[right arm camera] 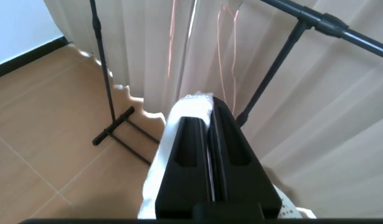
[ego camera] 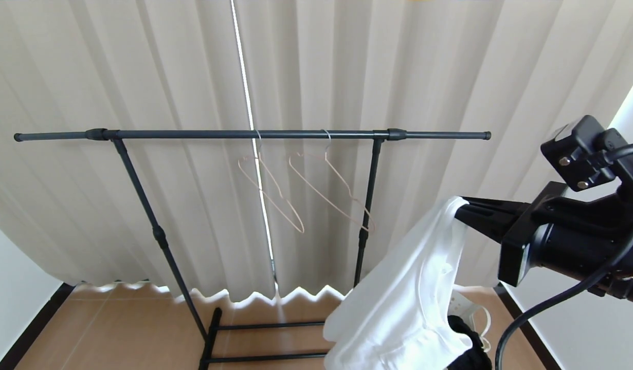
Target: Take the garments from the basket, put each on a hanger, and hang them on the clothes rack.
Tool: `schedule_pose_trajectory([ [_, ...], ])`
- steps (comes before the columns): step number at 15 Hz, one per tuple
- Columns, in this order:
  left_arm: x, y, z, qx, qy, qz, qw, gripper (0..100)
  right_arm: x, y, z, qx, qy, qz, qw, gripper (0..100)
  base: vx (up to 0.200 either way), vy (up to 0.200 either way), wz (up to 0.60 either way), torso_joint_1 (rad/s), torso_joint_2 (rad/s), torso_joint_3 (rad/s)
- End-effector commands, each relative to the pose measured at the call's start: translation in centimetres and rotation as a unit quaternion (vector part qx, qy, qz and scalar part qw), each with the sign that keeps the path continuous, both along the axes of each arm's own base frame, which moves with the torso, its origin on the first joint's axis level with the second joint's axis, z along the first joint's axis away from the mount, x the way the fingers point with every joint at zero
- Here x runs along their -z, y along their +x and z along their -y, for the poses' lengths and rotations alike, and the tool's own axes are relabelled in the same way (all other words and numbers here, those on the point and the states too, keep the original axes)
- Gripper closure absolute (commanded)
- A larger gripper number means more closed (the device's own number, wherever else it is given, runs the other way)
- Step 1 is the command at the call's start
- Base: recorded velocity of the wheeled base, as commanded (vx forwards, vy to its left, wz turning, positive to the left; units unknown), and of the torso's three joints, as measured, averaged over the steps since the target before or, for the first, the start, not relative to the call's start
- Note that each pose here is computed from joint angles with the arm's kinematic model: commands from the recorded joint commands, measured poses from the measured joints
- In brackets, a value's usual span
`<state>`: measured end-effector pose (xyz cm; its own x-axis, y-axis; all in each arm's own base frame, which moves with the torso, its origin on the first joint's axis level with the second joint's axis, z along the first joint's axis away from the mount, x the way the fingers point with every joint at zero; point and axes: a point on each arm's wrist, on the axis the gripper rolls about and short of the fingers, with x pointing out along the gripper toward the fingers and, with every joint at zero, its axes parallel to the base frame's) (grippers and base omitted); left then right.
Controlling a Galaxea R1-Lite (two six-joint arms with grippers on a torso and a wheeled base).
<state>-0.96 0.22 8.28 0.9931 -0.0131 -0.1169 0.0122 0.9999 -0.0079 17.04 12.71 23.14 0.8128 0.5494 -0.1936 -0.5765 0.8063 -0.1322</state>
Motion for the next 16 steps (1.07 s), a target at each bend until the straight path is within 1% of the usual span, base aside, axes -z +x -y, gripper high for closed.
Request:
schedule_pose_trajectory([
  [1,-3.8,5.4,1.5,0.123,0.012,-0.160,0.9793,0,-0.1,1.8,-3.9,-0.040,0.029,-0.001,0.9988,100,0.000,0.000,0.00,0.000,0.00,0.000],
  [2,-5.8,7.9,2.6,0.138,-0.022,-0.181,0.9736,0,-0.2,3.8,-5.7,-0.034,0.057,-0.012,0.9977,100,0.000,0.000,0.00,0.000,0.00,0.000],
  [3,-7.1,10.9,3.8,0.138,-0.047,-0.208,0.9672,0,0.2,5.8,-7.1,-0.025,0.082,-0.026,0.9960,100,0.000,0.000,0.00,0.000,0.00,0.000],
  [4,-7.7,12.6,4.8,0.142,-0.059,-0.225,0.9621,0,0.7,7.0,-7.7,-0.014,0.099,-0.041,0.9941,100,0.000,0.000,0.00,0.000,0.00,0.000],
  [5,-8.8,15.1,6.6,0.151,-0.071,-0.241,0.9562,0,1.2,8.1,-8.4,0.000,0.118,-0.061,0.9911,100,0.000,0.000,0.00,0.000,0.00,0.000],
  [6,-9.3,16.1,7.3,0.154,-0.071,-0.242,0.9553,0,1.4,8.2,-8.6,0.009,0.116,-0.062,0.9913,100,0.000,0.000,0.00,0.000,0.00,0.000],
  [7,-9.3,17.3,8.7,0.173,-0.063,-0.253,0.9498,0,1.2,8.3,-8.6,0.022,0.117,-0.056,0.9913,100,0.000,0.000,0.00,0.000,0.00,0.000],
  [8,-9.3,17.9,10.3,0.190,-0.055,-0.259,0.9453,0,1.2,8.3,-8.6,0.037,0.116,-0.052,0.9912,100,0.000,0.000,0.00,0.000,0.00,0.000],
  [9,-9.0,18.8,11.9,0.195,-0.046,-0.266,0.9429,0,1.1,8.5,-8.8,0.047,0.116,-0.049,0.9909,100,0.000,0.000,0.00,0.000,0.00,0.000],
  [10,-9.0,19.2,12.8,0.195,-0.042,-0.268,0.9425,0,1.2,8.7,-8.9,0.052,0.116,-0.048,0.9907,100,0.000,0.000,0.00,0.000,0.00,0.000],
  [11,-8.7,20.4,15.0,0.191,-0.047,-0.277,0.9406,0,1.7,9.1,-9.6,0.067,0.110,-0.049,0.9905,100,0.000,0.000,0.00,0.000,0.00,0.000],
  [13,-8.4,21.9,17.2,0.191,-0.063,-0.285,0.9372,0,2.4,9.2,-10.7,0.078,0.104,-0.050,0.9903,100,0.000,0.000,0.00,0.000,0.00,0.000],
  [15,-8.0,23.6,19.7,0.195,-0.077,-0.291,0.9335,0,2.9,9.1,-11.7,0.072,0.100,-0.052,0.9910,100,0.000,0.000,0.00,0.000,0.00,0.000],
  [16,-7.9,24.3,20.7,0.199,-0.086,-0.287,0.9329,0,2.8,8.9,-11.9,0.067,0.103,-0.052,0.9911,100,0.000,0.000,0.00,0.000,0.00,0.000],
])
